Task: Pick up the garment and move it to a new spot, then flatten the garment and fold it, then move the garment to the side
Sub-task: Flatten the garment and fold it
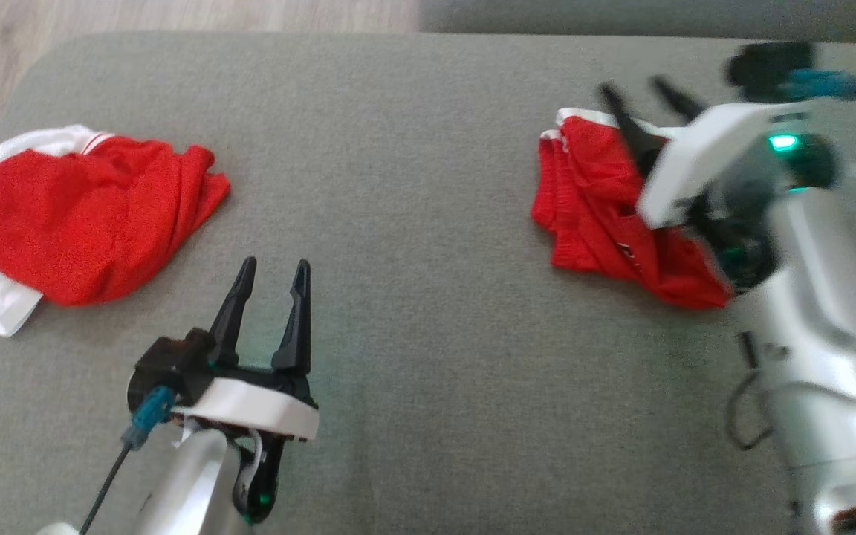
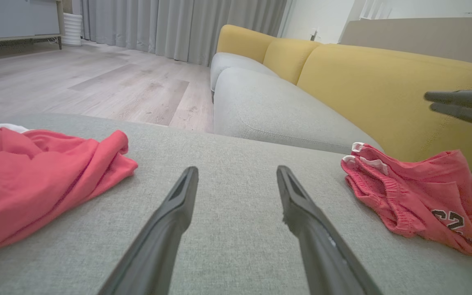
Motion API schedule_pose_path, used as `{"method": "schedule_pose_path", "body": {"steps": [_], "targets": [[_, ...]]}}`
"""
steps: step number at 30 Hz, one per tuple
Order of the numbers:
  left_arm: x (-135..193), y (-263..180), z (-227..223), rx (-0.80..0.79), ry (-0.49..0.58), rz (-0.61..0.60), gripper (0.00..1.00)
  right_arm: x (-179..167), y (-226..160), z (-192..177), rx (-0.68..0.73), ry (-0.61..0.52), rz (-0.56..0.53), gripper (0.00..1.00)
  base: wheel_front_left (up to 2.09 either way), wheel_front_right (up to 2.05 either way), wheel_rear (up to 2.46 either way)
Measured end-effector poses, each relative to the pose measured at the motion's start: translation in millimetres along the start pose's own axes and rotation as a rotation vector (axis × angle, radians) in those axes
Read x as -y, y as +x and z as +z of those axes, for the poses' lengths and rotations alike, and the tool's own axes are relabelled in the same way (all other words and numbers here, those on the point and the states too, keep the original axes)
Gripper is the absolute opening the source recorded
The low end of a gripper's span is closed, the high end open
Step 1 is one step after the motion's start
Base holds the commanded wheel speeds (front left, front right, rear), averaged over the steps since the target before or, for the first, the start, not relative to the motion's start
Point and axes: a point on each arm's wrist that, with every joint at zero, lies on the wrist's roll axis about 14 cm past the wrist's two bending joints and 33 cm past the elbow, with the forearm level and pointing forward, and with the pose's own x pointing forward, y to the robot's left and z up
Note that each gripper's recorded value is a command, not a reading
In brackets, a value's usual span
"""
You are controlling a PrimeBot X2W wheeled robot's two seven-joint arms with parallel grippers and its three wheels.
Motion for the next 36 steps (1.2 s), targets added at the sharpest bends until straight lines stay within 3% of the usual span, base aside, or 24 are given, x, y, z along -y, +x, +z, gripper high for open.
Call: {"method": "schedule_pose_path", "body": {"steps": [4, 7, 10, 11, 12, 13, 18, 23, 28, 31, 32, 33, 36], "targets": [[6.8, -3.6, -3.1, -0.006, -0.004, -0.016, 1.00, 63.8, -33.5, 19.8, 0.070, -0.041, -0.164, 1.00, 0.00, 0.00, 0.00], [11.1, -2.3, -1.9, -0.002, -0.004, -0.029, 1.00, 114.3, -61.3, 0.6, 0.025, -0.082, -0.301, 1.00, 0.00, 0.00, 0.00], [10.0, -1.7, -4.5, -0.010, -0.005, -0.027, 1.00, 139.0, -72.0, -30.1, -0.047, -0.097, -0.369, 1.00, 0.00, 0.00, 0.00], [9.6, -1.2, -5.5, -0.012, -0.005, -0.026, 1.00, 139.9, -70.8, -38.2, -0.067, -0.097, -0.371, 0.76, 0.00, 0.00, 0.00], [9.1, -0.5, -6.6, -0.016, -0.004, -0.026, 1.00, 138.2, -67.6, -43.6, -0.074, -0.090, -0.364, 0.31, 0.00, 0.00, 0.00], [8.4, 0.0, -7.9, -0.020, -0.003, -0.026, 1.00, 133.7, -63.1, -47.0, -0.076, -0.094, -0.350, 0.00, 0.00, 0.00, 0.00], [2.8, 1.2, -13.1, -0.037, 0.003, -0.017, 1.00, 98.9, -39.5, -77.7, -0.158, -0.155, -0.243, 0.00, 0.00, 0.00, 0.00], [4.3, 2.6, -11.8, -0.034, 0.006, -0.024, 1.00, 21.0, -23.1, -102.1, -0.214, -0.193, -0.029, 0.00, 0.00, 0.00, 0.00], [11.2, 7.3, -7.5, -0.021, 0.013, -0.046, 1.00, -54.8, -34.3, -119.2, -0.225, -0.217, 0.185, 0.00, 0.00, 0.00, 0.00], [12.6, 9.5, -3.3, -0.009, 0.011, -0.048, 1.00, -67.3, -44.4, -119.9, -0.185, -0.178, 0.219, 0.00, 0.00, 0.00, 0.00], [13.0, 9.9, -1.7, -0.004, 0.010, -0.049, 1.00, -68.8, -46.4, -111.3, -0.136, -0.160, 0.221, 0.16, 0.00, 0.00, 0.00], [13.6, 10.1, 0.0, 0.001, 0.009, -0.050, 1.00, -67.9, -48.5, -100.4, -0.082, -0.145, 0.215, 1.00, 0.00, 0.00, 0.00], [12.3, 8.5, 5.4, 0.018, 0.008, -0.042, 1.00, -48.5, -58.0, -57.9, 0.109, -0.089, 0.148, 1.00, 0.00, 0.00, 0.00]]}}
